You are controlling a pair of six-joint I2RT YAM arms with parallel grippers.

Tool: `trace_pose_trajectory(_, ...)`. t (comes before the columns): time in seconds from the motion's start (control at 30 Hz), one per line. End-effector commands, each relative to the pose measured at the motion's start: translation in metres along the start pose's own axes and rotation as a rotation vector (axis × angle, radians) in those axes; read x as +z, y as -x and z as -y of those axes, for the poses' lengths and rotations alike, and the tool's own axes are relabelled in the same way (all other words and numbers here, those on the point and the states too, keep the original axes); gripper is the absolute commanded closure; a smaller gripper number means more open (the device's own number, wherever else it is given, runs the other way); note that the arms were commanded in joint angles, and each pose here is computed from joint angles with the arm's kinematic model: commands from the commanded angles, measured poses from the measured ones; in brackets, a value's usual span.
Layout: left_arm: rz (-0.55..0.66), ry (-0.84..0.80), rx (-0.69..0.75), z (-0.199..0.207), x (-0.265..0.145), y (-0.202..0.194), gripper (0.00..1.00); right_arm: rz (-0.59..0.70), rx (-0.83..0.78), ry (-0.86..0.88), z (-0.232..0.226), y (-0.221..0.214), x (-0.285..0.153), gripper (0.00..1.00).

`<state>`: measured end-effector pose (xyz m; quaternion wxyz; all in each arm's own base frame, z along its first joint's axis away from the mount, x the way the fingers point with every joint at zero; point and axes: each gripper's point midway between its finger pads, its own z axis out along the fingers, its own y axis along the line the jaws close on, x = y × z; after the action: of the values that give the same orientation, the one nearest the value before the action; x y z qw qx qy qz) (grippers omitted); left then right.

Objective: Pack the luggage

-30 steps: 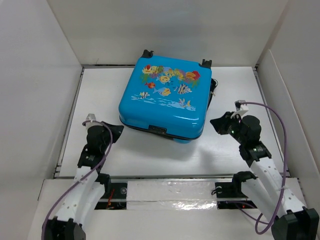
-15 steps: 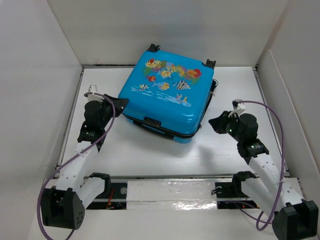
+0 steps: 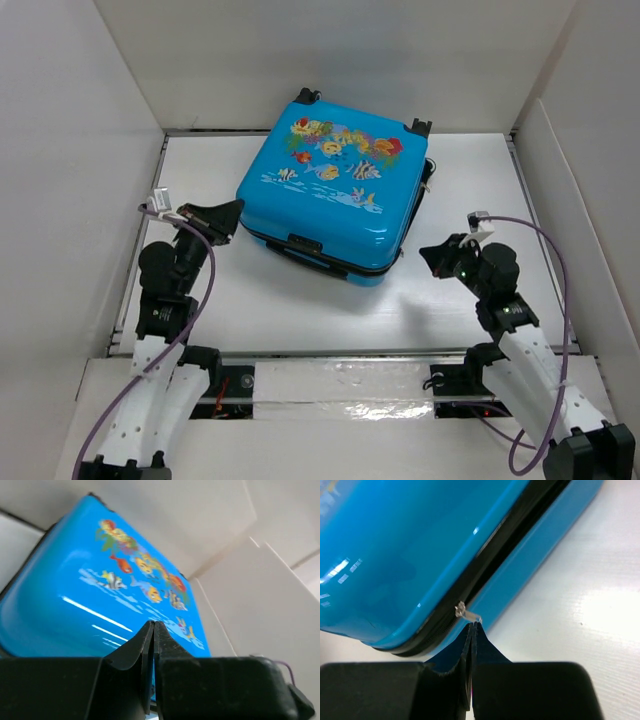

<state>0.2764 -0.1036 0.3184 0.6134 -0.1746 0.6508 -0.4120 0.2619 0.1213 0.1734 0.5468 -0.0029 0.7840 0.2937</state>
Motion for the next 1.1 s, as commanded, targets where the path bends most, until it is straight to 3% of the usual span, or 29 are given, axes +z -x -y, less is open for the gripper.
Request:
trace_pose_trajectory(0.0,-0.092,-0.12,0.054,0.006,0.003,-0.025,1.0,-0.004,-0.009,0.077,-0.013,-0.004,0.001,0.98)
trace_pose_trajectory(0.07,-0.091,-0.13,0.068,0.01,0.006,-0.022,1.0,-0.011,-0.015,0.109,-0.016,-0.009,0.002,0.95)
trace_pose_trajectory(0.17,-0.072,-0.275,0.095,0.058,0.007,-0.016,1.0,-0.01,-0.006,0.156,-0.02,-0.018,0.002,0.91)
trace_pose_trajectory(0.2,-0.035,-0.248,0.108,0.071,0.018,-0.006,1.0,-0.015,-0.002,0.152,-0.018,-0.021,0.002,0.89)
trace_pose_trajectory(0.27,-0.076,-0.269,0.129,0.093,0.027,-0.022,1.0,-0.01,-0.014,0.144,-0.016,-0.02,0.003,0.88)
trace_pose_trajectory(0.37,0.002,-0.224,0.15,0.119,0.026,-0.032,1.0,-0.003,-0.019,0.11,-0.011,-0.017,0.004,0.83)
trace_pose_trajectory(0.47,-0.055,-0.161,0.251,0.141,0.006,-0.082,1.0,0.008,-0.015,0.11,-0.009,-0.019,0.006,0.79)
trace_pose_trajectory(0.5,0.011,-0.04,0.254,0.124,-0.003,-0.077,1.0,-0.007,-0.021,0.128,-0.011,-0.023,0.006,0.78)
trace_pose_trajectory(0.53,-0.049,-0.053,0.26,0.118,-0.025,-0.107,1.0,-0.01,-0.026,0.147,-0.013,-0.025,0.006,0.78)
trace_pose_trajectory(0.6,-0.057,-0.065,0.237,0.103,-0.044,-0.106,1.0,-0.005,-0.036,0.189,-0.019,-0.026,0.01,0.77)
trace_pose_trajectory(0.7,-0.172,-0.025,0.208,0.064,-0.061,-0.145,1.0,-0.011,-0.059,0.169,-0.015,-0.024,0.014,0.7)
trace_pose_trajectory(0.73,-0.237,0.026,0.26,0.037,-0.067,-0.167,1.0,-0.016,-0.057,0.164,-0.013,-0.025,0.016,0.67)
trace_pose_trajectory(0.83,-0.32,0.111,0.203,0.002,-0.082,-0.201,1.0,-0.012,-0.061,0.159,-0.011,-0.025,0.021,0.66)
trace_pose_trajectory(0.87,-0.325,0.123,0.166,-0.002,-0.084,-0.205,0.94,-0.014,-0.063,0.151,-0.009,-0.026,0.022,0.66)
trace_pose_trajectory(0.9,-0.317,0.118,0.142,-0.002,-0.083,-0.206,0.76,-0.009,-0.064,0.146,-0.008,-0.025,0.022,0.66)
trace_pose_trajectory(0.93,-0.32,0.125,0.148,-0.01,-0.084,-0.212,0.68,-0.009,-0.065,0.148,-0.008,-0.026,0.023,0.66)
trace_pose_trajectory(1.03,-0.323,0.159,0.162,-0.017,-0.078,-0.218,0.52,-0.003,-0.073,0.159,-0.009,-0.024,0.026,0.65)
trace_pose_trajectory(1.07,-0.334,0.162,0.166,-0.016,-0.078,-0.221,0.5,-0.017,-0.077,0.165,-0.011,-0.026,0.029,0.65)
